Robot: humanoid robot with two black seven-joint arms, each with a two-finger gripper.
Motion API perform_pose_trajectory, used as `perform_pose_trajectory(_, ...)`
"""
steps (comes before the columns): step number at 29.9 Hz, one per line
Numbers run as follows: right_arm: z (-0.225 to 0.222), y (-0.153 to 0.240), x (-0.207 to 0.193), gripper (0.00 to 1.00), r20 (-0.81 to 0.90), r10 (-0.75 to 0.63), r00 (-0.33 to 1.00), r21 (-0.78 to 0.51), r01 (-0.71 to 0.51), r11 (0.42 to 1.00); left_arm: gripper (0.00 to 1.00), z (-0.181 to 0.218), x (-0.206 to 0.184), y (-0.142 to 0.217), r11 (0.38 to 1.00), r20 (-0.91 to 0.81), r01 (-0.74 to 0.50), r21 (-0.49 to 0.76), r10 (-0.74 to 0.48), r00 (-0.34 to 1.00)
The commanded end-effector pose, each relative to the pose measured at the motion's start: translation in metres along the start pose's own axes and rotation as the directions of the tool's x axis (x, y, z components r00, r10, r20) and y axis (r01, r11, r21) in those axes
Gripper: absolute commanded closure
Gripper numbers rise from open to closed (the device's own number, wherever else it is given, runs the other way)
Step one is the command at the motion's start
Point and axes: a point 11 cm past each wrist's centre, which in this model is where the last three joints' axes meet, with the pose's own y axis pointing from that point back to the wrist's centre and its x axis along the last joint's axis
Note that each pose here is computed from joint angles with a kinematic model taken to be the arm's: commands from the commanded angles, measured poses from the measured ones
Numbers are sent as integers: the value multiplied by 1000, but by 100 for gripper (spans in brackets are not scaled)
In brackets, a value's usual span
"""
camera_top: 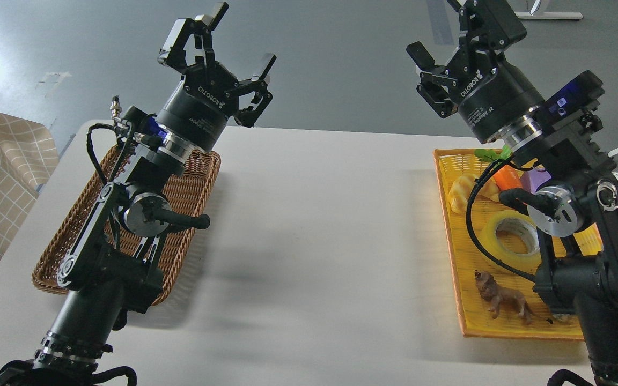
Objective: Place and transfer tape with both arms
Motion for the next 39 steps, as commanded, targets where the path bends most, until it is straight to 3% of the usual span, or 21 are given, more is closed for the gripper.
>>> perform_pose_trajectory(1,1,0,0,0,-10,1,1000,-4,-1,1000,2,0,0,0,1000,0,1,1,-1,1000)
perform_pose_trajectory(39,1,2,0,0,-35,5,999,-8,-5,1000,2,5,7,3,1000,4,-10,0,10,1000)
